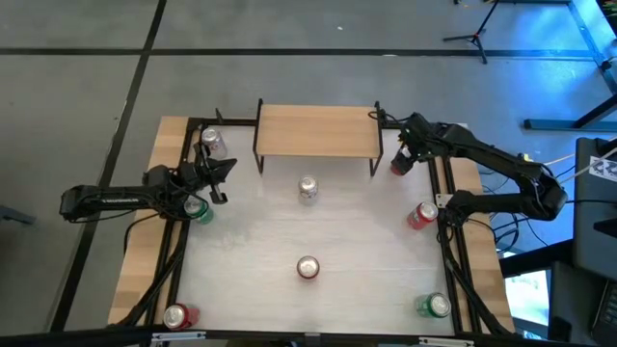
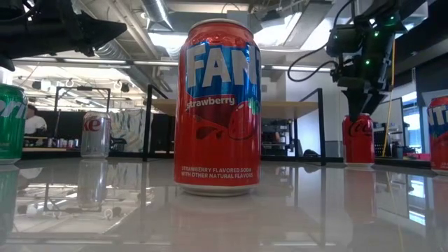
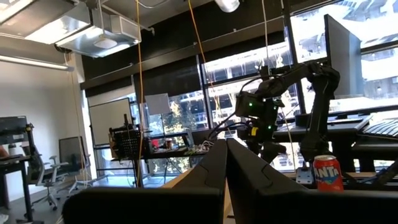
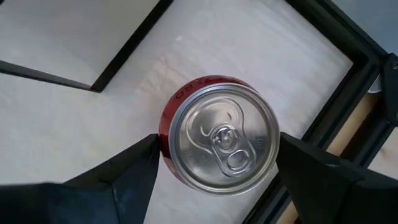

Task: Place canned beverage on shelf
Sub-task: Put the top red soda can on the shelf

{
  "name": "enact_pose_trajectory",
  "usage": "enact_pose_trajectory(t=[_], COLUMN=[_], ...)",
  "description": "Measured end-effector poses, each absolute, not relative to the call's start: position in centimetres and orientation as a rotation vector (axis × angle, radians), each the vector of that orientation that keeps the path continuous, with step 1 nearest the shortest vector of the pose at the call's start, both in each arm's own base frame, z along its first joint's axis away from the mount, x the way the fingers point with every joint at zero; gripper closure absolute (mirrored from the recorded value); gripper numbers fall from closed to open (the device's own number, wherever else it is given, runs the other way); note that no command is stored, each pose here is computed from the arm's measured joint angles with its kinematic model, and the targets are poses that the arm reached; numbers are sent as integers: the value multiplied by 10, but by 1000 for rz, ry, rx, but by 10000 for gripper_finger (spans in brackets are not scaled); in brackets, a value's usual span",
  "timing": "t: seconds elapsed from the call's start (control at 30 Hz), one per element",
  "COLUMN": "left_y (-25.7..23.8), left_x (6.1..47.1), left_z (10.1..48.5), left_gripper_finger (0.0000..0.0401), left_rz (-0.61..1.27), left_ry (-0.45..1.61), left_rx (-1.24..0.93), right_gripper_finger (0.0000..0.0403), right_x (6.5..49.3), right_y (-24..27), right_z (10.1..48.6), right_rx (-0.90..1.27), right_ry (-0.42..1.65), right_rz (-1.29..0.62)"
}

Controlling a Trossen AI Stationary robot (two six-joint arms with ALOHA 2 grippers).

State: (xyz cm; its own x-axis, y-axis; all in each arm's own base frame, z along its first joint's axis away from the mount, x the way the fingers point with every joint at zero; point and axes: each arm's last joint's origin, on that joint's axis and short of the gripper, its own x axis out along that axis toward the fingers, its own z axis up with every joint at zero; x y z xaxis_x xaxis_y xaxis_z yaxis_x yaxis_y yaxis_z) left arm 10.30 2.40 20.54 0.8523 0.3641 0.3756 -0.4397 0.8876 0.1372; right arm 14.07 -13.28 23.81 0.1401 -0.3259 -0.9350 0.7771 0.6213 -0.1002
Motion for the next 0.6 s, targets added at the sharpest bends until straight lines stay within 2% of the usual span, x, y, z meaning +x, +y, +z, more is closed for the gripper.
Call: enact_pose_trajectory(t=[0.6], left_y=[24], left_x=[103], left_z=[206], left_gripper_finger=[397], left_rz=[427], left_ry=[-353], left_rx=[223], right_gripper_finger=[97], right_x=[142], right_y=[-134], right_z=[239], right_rx=[444], right_ry=[1169], right_rz=[-825])
